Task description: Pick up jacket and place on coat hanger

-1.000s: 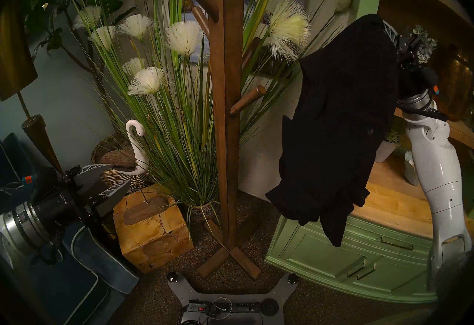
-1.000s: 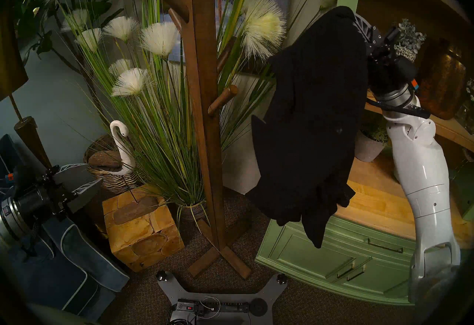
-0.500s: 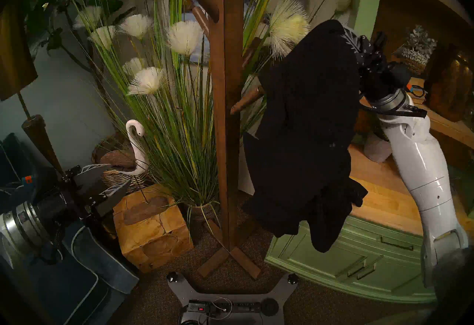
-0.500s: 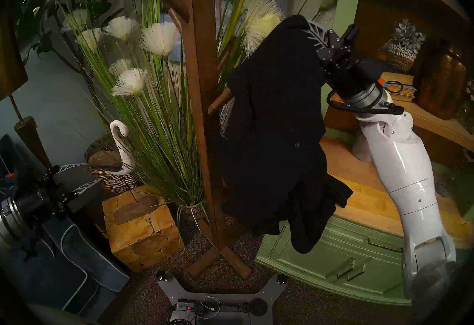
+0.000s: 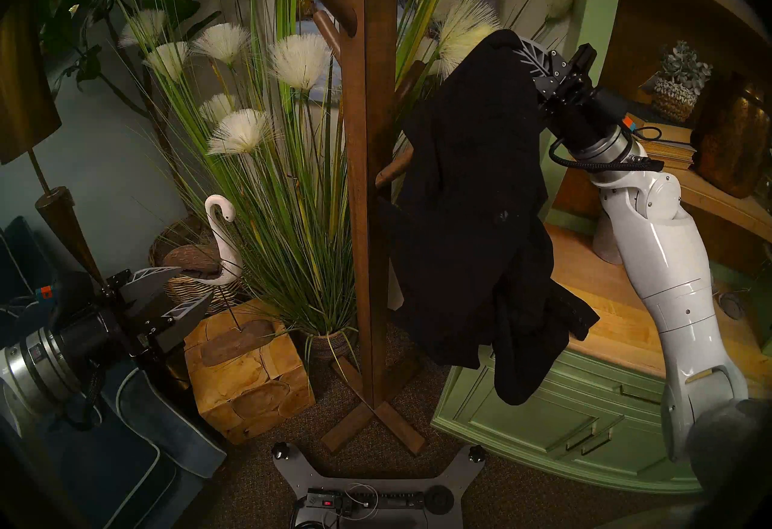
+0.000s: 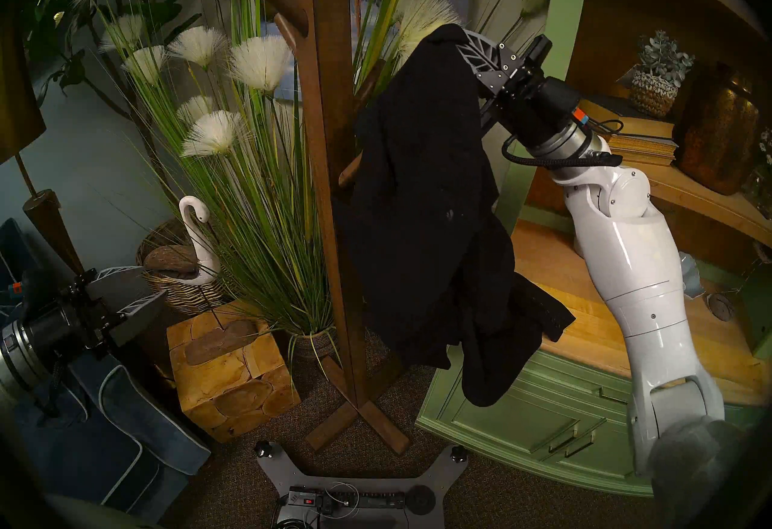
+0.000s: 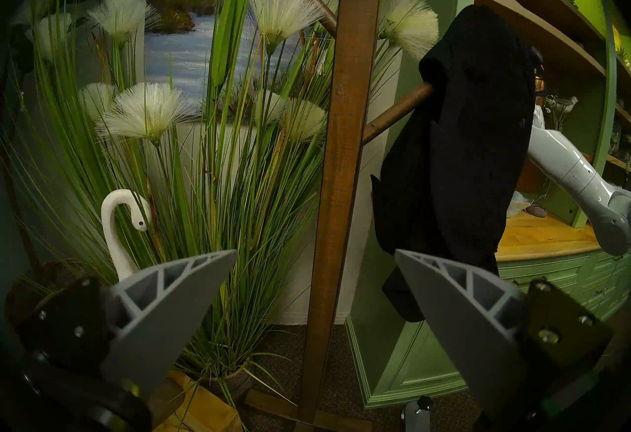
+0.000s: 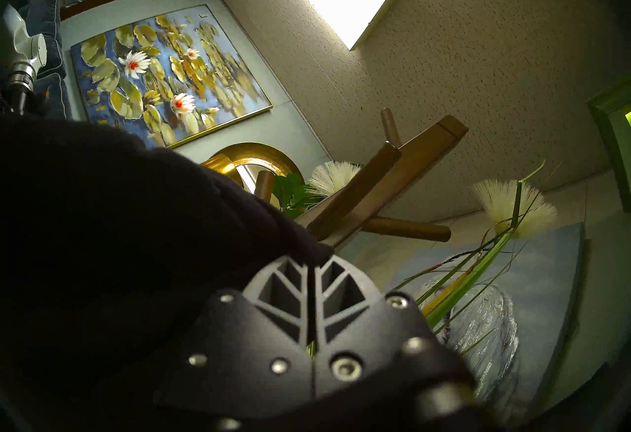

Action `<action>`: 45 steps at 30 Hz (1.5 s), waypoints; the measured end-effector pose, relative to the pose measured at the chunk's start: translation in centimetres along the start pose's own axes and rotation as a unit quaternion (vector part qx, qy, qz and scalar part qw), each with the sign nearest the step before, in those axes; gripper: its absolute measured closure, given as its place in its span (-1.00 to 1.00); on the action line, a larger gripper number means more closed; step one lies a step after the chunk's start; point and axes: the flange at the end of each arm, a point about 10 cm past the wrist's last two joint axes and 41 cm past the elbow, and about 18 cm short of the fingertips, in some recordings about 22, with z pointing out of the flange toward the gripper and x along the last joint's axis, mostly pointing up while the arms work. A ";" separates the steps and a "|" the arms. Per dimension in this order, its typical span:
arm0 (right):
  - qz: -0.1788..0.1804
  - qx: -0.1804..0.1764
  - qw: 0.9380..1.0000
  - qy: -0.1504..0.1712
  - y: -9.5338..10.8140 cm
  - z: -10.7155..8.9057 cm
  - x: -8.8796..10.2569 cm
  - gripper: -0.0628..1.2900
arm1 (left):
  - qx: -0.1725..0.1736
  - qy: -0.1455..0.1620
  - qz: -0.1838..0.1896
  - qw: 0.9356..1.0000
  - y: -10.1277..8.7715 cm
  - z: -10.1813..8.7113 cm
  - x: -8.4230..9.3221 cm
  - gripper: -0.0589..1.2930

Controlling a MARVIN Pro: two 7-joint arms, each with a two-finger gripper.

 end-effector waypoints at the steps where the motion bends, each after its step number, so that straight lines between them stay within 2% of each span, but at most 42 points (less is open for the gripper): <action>1: -0.002 0.000 1.000 -0.001 0.0 0.2 -0.1 0.96 | 0.000 0.000 0.000 1.000 0.0 0.0 0.0 -0.95; 6: -0.003 -0.004 1.000 -0.012 -0.1 1.0 -1.2 0.96 | 0.000 0.000 0.000 1.000 0.0 0.0 0.0 -0.95; 12: 0.004 0.017 1.000 -0.016 -1.4 1.5 -2.5 0.96 | 0.000 0.000 0.000 1.000 0.0 0.0 0.0 -0.95; 20: 0.006 0.051 0.999 0.003 -3.3 1.9 -1.8 0.96 | 0.000 0.000 -0.001 1.000 0.0 0.0 0.0 -0.95; 25: 0.006 0.070 0.998 0.005 -3.9 1.8 -1.1 0.96 | 0.000 0.000 -0.001 1.000 0.0 0.0 0.0 -0.95; 29: 0.017 0.093 0.995 -0.015 -4.5 0.8 -1.0 0.96 | 0.000 0.000 -0.001 1.000 0.0 0.0 0.0 -0.95; 35: 0.036 0.128 0.990 -0.056 -5.1 -1.8 -1.1 0.96 | 0.000 0.000 -0.001 1.000 0.0 0.0 0.0 -0.95; 45: 0.063 0.142 0.984 -0.089 -5.4 -3.9 -1.1 0.96 | 0.000 0.000 -0.001 1.000 0.0 0.0 0.0 -0.95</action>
